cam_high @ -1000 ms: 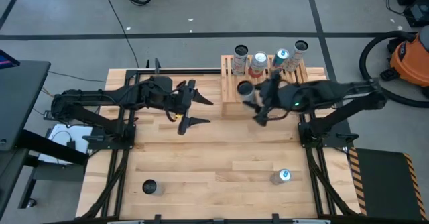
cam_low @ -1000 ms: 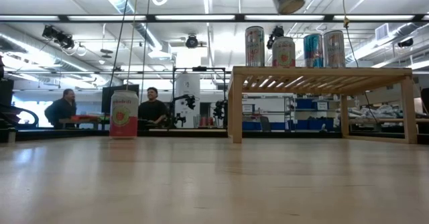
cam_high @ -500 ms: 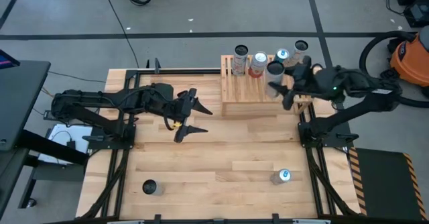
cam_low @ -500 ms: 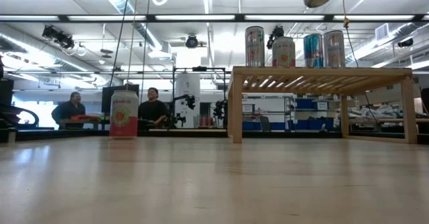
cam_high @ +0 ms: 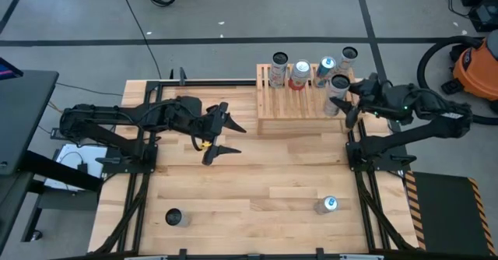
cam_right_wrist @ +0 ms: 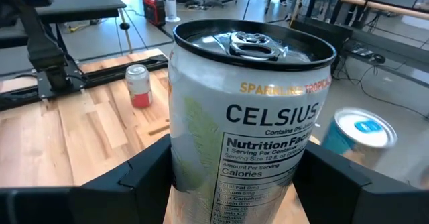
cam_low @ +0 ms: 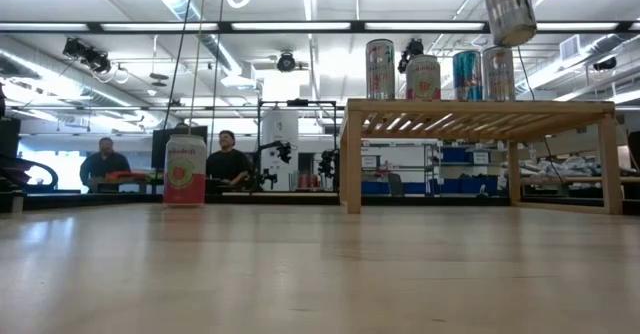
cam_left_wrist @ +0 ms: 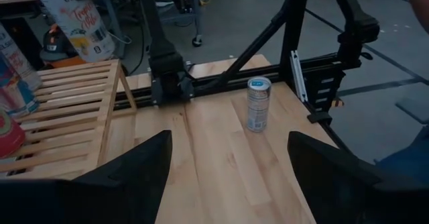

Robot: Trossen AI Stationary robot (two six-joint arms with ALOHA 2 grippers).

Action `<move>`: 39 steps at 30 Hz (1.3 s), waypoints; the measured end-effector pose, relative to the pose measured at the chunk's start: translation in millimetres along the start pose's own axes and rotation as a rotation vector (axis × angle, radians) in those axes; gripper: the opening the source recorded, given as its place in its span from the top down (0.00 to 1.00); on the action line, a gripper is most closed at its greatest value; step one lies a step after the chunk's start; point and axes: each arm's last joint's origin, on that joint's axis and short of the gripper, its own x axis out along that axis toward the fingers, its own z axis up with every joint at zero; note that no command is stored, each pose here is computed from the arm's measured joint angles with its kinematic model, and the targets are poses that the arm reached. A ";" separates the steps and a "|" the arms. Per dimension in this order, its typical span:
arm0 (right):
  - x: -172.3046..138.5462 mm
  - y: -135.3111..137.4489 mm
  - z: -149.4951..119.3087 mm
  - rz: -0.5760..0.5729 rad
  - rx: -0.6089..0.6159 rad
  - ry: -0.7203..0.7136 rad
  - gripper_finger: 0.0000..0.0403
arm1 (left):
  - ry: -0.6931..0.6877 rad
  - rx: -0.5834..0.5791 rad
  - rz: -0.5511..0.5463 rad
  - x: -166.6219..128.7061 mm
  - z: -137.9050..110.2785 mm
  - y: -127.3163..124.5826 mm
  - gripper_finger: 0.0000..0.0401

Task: Place canned beverage on shelf
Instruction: Put the top white-yellow soda can on the shelf aligned with the other white-yellow soda can

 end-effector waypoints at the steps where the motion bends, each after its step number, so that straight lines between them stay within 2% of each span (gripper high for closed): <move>1: -1.5 -1.9 -3.8 0.000 -0.001 -0.004 0.34 | 0.000 0.000 0.001 0.0 0.0 0.1 0.25; 8: -11.8 -15.2 -26.6 -0.022 -0.029 -0.036 0.33 | 0.000 -0.001 0.000 0.0 0.0 -0.2 0.25; 15: -21.1 -24.8 -37.8 -0.020 -0.035 -0.084 0.32 | 0.000 0.000 0.000 0.0 0.0 -0.2 0.25; 20: -18.7 -26.6 -49.3 -0.078 -0.079 -0.077 0.32 | 0.000 0.000 0.000 0.0 0.1 -0.1 0.25; 26: -23.7 -31.7 -55.2 -0.078 -0.076 -0.099 0.32 | -0.001 0.000 0.000 0.0 0.1 -0.1 0.25; 33: -33.2 -41.5 -58.3 -0.135 -0.036 -0.144 0.32 | -0.001 0.000 0.000 0.0 0.1 0.0 0.25; 39: -28.9 -40.3 -69.0 -0.144 -0.050 -0.131 0.32 | 0.000 0.001 0.001 0.0 0.0 0.1 0.25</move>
